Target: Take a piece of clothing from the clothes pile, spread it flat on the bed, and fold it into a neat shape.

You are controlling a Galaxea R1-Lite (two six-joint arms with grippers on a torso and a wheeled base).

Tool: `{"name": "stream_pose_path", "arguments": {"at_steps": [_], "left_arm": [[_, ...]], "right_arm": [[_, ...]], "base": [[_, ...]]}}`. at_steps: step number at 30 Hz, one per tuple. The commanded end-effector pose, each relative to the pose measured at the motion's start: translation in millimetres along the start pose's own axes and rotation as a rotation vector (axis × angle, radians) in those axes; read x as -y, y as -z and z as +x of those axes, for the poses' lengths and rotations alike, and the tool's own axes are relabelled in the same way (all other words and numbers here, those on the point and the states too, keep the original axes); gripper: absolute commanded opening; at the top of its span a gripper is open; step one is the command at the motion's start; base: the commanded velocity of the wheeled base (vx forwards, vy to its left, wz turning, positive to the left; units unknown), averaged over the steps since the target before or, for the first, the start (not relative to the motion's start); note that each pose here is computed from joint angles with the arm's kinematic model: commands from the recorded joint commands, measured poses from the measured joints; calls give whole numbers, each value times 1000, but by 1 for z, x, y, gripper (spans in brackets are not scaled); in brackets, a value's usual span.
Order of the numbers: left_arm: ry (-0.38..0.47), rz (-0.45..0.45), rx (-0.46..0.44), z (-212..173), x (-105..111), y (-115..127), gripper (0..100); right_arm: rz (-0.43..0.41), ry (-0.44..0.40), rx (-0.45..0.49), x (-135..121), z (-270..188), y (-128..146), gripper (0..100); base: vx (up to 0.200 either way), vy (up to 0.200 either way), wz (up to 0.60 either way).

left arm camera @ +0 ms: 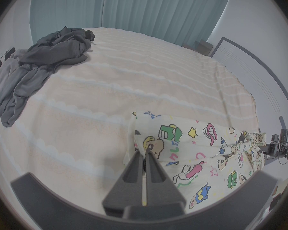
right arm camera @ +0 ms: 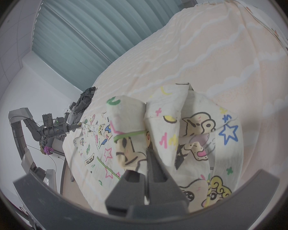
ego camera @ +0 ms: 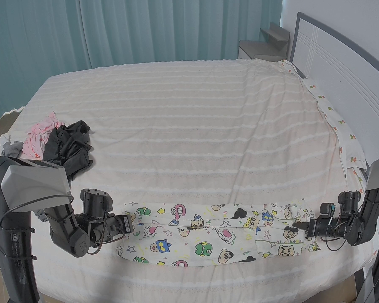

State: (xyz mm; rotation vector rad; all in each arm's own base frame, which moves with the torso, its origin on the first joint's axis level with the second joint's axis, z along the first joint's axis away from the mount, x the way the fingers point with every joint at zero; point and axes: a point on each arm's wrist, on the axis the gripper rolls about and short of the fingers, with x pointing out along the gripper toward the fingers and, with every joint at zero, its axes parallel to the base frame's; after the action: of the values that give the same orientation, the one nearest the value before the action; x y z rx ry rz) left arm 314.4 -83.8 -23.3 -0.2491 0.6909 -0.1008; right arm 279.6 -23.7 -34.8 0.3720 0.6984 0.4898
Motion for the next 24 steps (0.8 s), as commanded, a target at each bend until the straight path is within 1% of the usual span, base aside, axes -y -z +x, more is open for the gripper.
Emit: {"name": "stream_pose_path", "arguments": {"at_steps": [1, 13, 14, 15, 18, 21, 24], "left_arm": [[-7, 2, -22, 2, -1, 6, 0], [-5, 8, -47, 3, 1, 14, 0], [-4, 8, -47, 3, 1, 14, 100], [-5, 8, -47, 3, 1, 14, 100], [-6, 7, -43, 3, 1, 13, 100], [3, -1, -14, 2, 1, 12, 100], [16, -50, 18, -5, -1, 13, 100]], "right_arm": [[18, 2, -21, 2, 1, 6, 0], [42, 10, -43, 6, 2, 13, 0], [47, 12, -45, 7, 2, 14, 0], [45, 13, -41, 8, 2, 14, 100], [44, 16, -35, 9, 1, 13, 100], [45, 24, -20, 10, -2, 11, 100], [43, 34, 4, 10, -8, 7, 100]], "base": [[0, 0, 0], [0, 0, 0], [0, 0, 0], [0, 0, 0], [0, 0, 0], [0, 0, 0], [0, 0, 0]]}}
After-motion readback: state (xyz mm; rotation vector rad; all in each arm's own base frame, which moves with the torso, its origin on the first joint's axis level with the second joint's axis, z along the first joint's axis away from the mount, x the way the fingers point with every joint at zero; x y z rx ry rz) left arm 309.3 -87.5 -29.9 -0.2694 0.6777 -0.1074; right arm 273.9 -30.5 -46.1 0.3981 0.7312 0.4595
